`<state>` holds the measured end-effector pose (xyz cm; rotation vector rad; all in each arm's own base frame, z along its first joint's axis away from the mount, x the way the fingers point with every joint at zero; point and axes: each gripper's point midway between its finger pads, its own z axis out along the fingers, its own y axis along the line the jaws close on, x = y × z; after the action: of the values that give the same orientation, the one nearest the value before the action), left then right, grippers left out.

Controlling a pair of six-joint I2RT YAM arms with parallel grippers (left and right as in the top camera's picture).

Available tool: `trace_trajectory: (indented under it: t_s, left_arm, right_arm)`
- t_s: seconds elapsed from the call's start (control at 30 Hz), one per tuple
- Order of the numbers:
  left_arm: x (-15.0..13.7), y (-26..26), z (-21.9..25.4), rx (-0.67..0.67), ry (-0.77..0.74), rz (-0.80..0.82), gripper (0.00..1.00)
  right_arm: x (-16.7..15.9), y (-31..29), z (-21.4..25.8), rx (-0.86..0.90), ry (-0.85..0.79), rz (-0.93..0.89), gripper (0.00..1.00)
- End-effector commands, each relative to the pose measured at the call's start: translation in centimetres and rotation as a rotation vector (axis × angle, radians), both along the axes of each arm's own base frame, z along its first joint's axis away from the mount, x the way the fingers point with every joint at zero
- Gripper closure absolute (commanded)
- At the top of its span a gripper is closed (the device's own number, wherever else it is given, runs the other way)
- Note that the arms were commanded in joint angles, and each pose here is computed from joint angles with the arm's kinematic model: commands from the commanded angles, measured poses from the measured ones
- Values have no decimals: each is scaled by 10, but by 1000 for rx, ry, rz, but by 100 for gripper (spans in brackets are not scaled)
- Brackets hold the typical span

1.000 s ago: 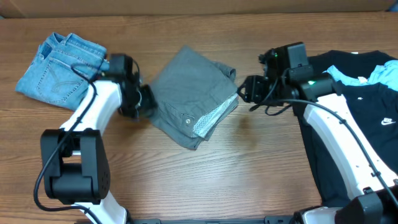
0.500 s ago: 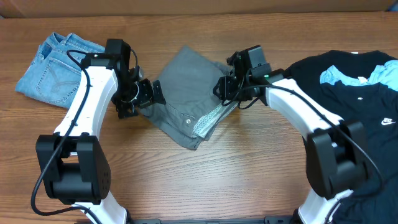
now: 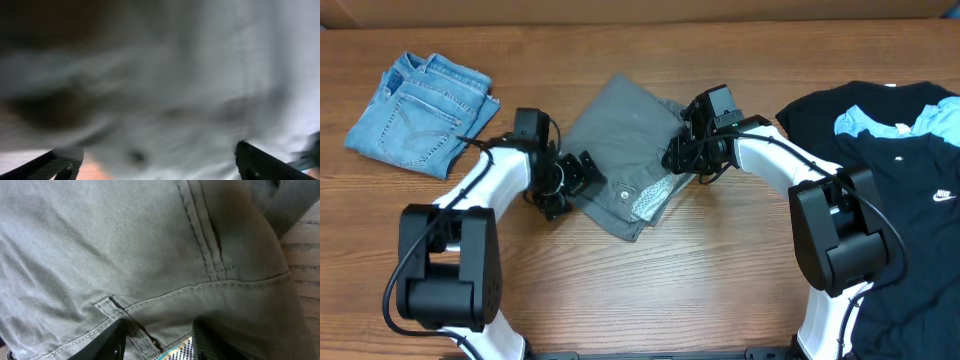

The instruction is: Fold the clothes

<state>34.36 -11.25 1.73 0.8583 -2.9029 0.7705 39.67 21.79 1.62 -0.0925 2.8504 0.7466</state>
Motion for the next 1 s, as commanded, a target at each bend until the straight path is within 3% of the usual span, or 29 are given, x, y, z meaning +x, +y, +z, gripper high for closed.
trace_trajectory:
  t_s: [0.0, 0.27, 0.37, 0.47, 0.6, 0.73, 0.97]
  left_arm:
    - [-11, -26, -19, -61, 94, 137, 0]
    - [17, -54, -40, -98, 24, 217, 1]
    - [12, -57, -52, -110, 55, 195, 52]
    - [12, -57, -51, -98, -7, 91, 96]
    - [10, -52, -42, -70, -54, -31, 96]
    - [17, -29, -11, -17, -86, -88, 96]
    - [76, 35, 132, 31, -391, -71, 96]
  right_arm:
    - [-6, -2, -13, -21, 41, -2, 54]
    - [-9, -3, -14, -27, 55, -2, 54]
    - [-12, -4, -15, -33, 67, 3, 57]
    - [-18, -6, -13, -42, 90, 4, 62]
    - [-22, -15, 13, -39, 79, -8, 63]
    - [-21, -26, 68, -14, -15, -15, 63]
    - [-28, -50, 148, 27, -164, -69, 62]
